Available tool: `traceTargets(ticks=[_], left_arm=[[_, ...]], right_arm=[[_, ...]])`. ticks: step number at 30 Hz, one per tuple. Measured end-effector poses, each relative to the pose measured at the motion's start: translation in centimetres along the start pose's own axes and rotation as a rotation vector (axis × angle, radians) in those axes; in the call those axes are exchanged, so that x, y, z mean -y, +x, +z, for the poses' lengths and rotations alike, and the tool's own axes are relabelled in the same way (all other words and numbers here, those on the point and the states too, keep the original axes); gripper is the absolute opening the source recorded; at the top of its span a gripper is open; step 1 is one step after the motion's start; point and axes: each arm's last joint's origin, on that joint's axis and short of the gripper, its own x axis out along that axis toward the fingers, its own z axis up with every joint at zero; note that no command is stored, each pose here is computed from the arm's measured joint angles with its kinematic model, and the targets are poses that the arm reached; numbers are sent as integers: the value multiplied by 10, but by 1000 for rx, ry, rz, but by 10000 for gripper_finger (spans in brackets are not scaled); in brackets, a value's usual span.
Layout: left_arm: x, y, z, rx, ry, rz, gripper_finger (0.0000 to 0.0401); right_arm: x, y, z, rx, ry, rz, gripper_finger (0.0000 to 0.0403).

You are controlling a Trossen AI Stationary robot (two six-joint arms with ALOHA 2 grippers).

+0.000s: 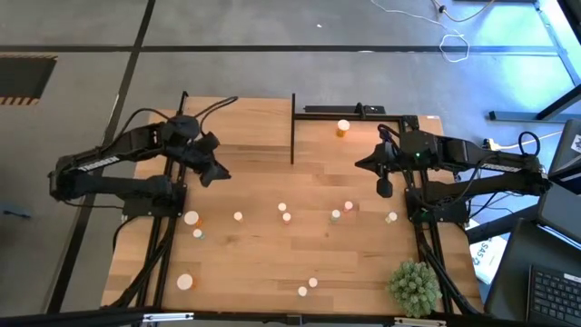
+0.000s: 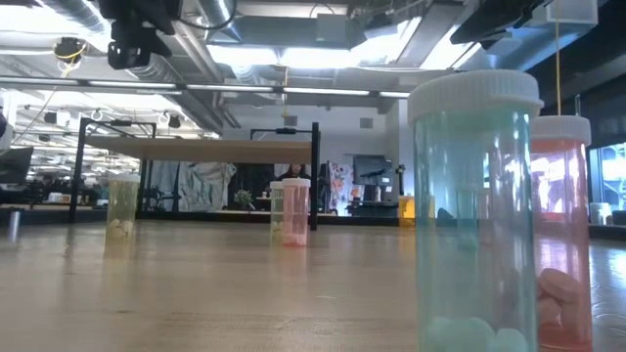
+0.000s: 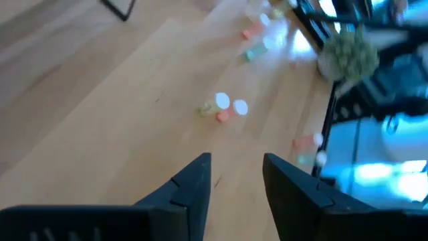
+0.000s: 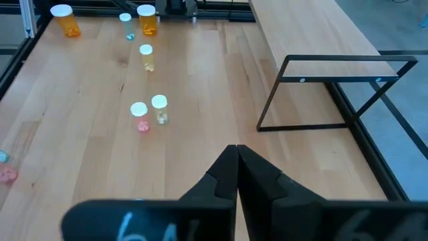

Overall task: Pick and place medicine bottles onto shelf by color
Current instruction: Put the left small yellow pill on the shelf

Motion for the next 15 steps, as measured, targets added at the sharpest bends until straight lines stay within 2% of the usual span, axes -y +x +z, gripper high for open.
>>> traceTargets(ticks=[8, 15], left_arm=[[13, 6, -14, -106, 236, -56, 129], [26, 21, -26, -164, 404, -2, 129]], right_arm=[[0, 0, 0, 0, -1, 0, 13], [0, 0, 0, 0, -24, 0, 13]])
